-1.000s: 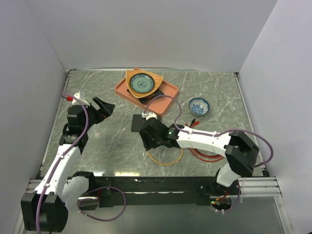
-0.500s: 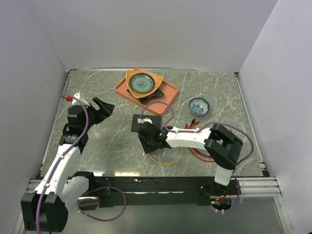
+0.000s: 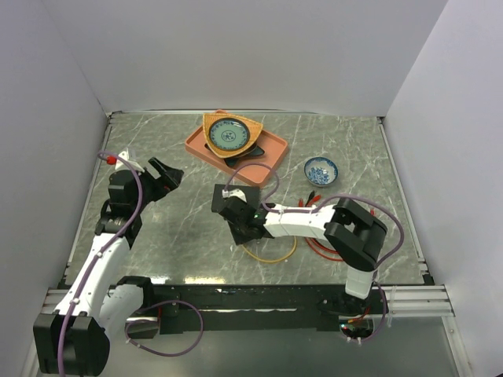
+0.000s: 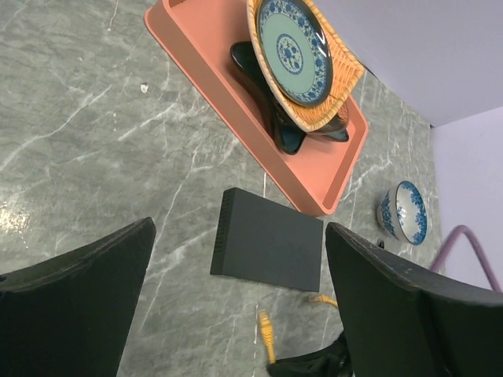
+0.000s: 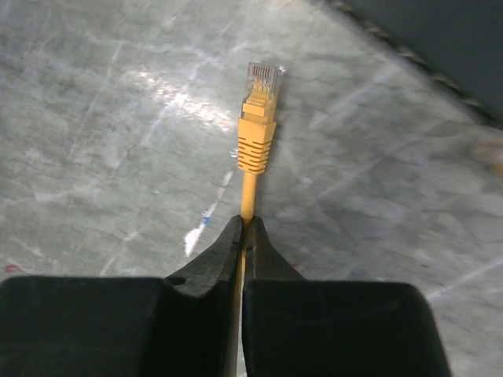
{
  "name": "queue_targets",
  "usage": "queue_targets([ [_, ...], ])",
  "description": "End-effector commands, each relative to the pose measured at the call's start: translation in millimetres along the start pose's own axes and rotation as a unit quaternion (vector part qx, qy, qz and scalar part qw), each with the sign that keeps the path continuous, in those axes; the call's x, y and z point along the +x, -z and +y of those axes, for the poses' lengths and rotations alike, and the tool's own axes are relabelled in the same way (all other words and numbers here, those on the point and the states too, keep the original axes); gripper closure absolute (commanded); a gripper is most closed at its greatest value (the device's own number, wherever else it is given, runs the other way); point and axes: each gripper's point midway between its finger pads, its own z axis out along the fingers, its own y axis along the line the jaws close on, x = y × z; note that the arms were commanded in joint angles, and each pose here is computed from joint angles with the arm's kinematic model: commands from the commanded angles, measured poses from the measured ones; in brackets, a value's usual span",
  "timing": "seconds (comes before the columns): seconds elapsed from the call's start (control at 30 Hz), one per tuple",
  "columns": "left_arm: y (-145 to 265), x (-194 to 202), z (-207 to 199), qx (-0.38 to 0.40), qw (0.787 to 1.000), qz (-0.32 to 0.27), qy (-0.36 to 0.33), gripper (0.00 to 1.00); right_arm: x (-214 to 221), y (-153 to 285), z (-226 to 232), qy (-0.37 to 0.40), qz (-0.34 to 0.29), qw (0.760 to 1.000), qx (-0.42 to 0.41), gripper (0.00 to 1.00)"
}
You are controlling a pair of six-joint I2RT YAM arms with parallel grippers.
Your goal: Insert the plug into the switch port
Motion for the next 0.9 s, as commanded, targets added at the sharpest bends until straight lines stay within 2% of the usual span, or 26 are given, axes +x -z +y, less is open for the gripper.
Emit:
queue_targets([
  [0.0, 1, -14, -20, 0.032, 0.999, -0.008, -0.014, 0.04, -30, 40, -14, 0.005, -0.070, 0.997, 0.023, 1.00],
  [0.13, -2, -2, -31, 0.069, 0.997, 0.025, -0.013, 0.04, -44, 68, -22, 0.020, -0.111, 0.993, 0.032, 1.00],
  [0.27, 0, 12, -61, 0.160, 0.984, 0.074, -0.010, 0.04, -56, 95, -26, 0.028, -0.145, 0.988, 0.034, 1.00],
  [0.4, 2, 20, -84, 0.221, 0.971, 0.095, 0.009, 0.04, -62, 114, -34, 0.035, -0.174, 0.983, 0.053, 1.00],
  [0.73, 7, 53, -153, 0.280, 0.948, 0.151, -0.016, 0.01, -66, 142, -47, 0.031, -0.202, 0.976, 0.077, 1.00],
  [0.87, 3, 74, -171, 0.293, 0.937, 0.187, -0.019, 0.05, -66, 151, -47, 0.027, -0.214, 0.974, 0.074, 1.00],
])
